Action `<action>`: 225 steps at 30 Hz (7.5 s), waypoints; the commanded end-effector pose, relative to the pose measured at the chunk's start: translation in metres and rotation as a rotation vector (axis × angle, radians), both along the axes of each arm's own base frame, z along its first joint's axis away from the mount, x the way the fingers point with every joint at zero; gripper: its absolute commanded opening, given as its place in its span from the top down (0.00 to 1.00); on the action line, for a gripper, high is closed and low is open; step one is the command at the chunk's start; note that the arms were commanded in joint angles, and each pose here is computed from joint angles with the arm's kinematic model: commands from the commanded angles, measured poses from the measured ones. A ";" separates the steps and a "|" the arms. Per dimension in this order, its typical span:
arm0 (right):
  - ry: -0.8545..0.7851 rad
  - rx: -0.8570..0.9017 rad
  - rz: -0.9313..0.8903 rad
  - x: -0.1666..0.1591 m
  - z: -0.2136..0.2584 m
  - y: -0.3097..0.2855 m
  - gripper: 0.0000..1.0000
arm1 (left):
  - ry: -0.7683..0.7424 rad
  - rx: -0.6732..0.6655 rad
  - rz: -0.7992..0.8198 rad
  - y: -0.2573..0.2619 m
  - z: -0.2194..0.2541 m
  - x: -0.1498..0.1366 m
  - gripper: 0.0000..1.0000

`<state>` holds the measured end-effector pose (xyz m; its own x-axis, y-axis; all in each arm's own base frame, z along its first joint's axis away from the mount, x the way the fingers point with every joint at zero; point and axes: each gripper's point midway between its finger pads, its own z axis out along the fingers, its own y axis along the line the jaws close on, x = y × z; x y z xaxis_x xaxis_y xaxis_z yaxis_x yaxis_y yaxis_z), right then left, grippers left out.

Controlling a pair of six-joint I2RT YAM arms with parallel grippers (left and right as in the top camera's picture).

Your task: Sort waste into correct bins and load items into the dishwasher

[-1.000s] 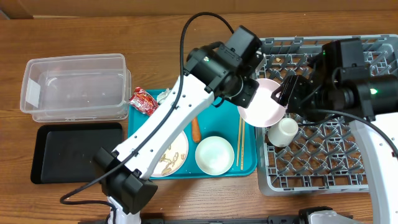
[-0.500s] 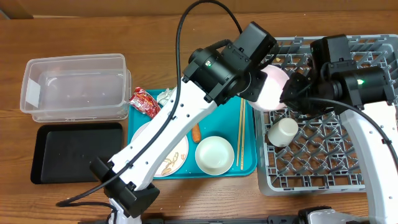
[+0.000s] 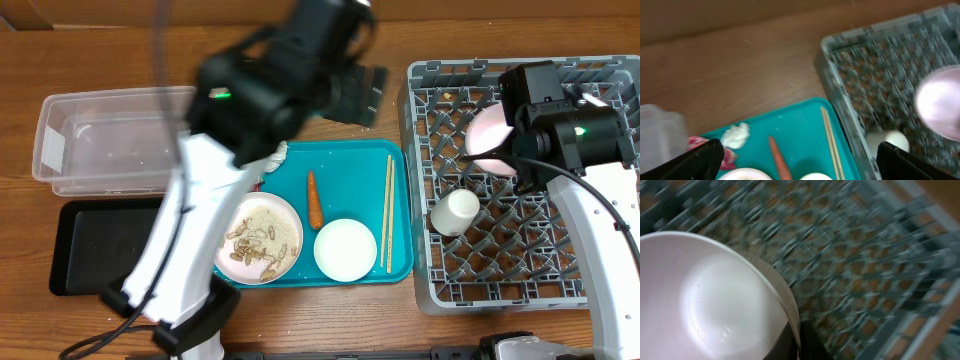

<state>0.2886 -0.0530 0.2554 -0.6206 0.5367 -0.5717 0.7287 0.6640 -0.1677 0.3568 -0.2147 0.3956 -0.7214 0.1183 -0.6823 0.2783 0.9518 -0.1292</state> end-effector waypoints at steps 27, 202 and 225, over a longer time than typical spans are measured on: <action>0.262 -0.690 -0.047 0.062 -0.031 -0.058 0.91 | -0.258 -0.079 0.277 0.131 0.096 -0.031 0.00; 0.437 0.520 1.147 -0.061 -0.232 0.253 0.70 | 0.304 -0.109 0.469 0.181 -0.046 -0.005 0.00; -0.041 -0.082 0.430 0.031 -0.001 0.121 0.96 | 0.304 -0.109 0.469 0.181 -0.046 -0.005 0.00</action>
